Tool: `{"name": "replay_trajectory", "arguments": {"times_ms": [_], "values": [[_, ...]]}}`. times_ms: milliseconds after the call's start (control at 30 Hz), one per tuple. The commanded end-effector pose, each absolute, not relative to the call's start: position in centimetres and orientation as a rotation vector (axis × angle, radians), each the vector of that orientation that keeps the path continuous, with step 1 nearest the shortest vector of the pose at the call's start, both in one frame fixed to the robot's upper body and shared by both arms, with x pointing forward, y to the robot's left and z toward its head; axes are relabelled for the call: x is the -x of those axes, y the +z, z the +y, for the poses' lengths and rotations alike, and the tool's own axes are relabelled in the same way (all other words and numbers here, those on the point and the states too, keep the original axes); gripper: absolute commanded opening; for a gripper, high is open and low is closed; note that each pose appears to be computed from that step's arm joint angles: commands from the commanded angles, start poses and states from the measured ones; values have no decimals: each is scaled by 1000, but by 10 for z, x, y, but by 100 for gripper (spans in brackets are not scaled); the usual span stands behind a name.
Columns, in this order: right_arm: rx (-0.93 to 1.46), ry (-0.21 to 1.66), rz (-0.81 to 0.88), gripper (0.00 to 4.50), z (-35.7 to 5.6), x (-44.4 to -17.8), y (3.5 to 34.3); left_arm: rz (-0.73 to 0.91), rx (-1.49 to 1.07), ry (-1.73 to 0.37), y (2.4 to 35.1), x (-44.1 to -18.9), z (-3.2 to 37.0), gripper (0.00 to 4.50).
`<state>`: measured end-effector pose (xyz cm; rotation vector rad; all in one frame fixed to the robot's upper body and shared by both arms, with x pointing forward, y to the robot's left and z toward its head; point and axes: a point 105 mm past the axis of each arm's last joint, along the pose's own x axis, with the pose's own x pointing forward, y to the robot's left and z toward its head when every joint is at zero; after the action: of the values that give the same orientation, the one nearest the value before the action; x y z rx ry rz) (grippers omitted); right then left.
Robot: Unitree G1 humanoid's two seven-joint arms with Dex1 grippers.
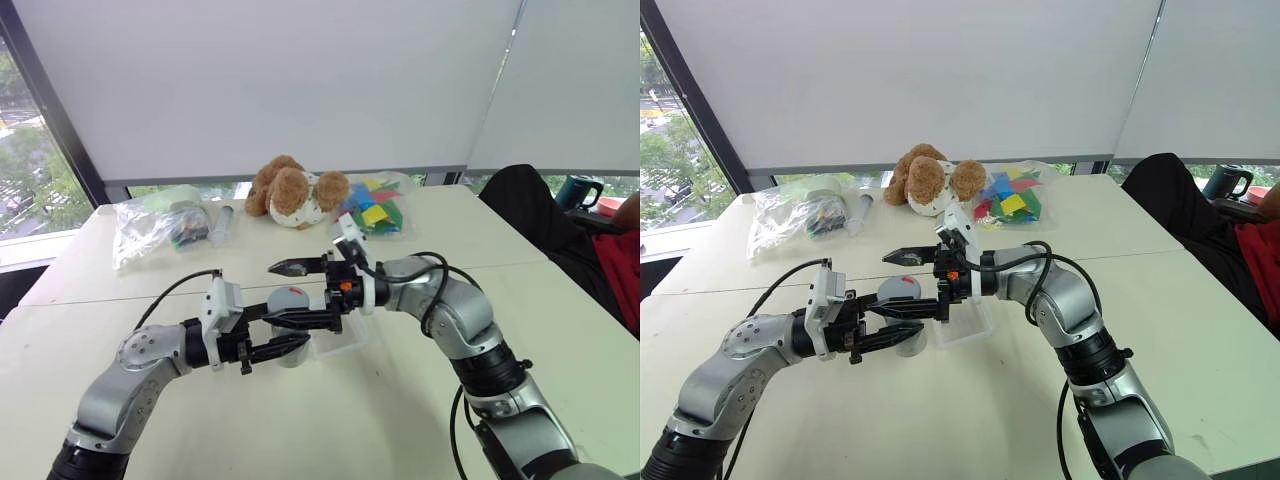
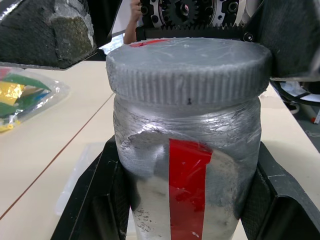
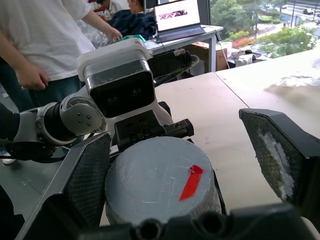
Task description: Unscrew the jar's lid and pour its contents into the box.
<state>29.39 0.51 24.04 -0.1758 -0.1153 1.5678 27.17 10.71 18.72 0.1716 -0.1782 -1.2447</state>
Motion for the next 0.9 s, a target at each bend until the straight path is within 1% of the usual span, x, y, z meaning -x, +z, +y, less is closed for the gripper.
{"name": "replay_trajectory", "arguments": {"times_ms": [33, 567, 800, 900], "values": [[206, 1555, -167, 445, 6, -296, 251, -232, -190, -1278, 198, -264, 101, 210], [171, 1507, -118, 445, -39, -318, 243, -232, -185, -1283, 199, -263, 101, 210], [127, 1522, -97, 445, -56, -316, 239, -227, -191, -1284, 198, -263, 102, 210], [105, 1555, -119, 445, -64, -310, 245, -224, -193, -1279, 198, -263, 102, 210]]}}
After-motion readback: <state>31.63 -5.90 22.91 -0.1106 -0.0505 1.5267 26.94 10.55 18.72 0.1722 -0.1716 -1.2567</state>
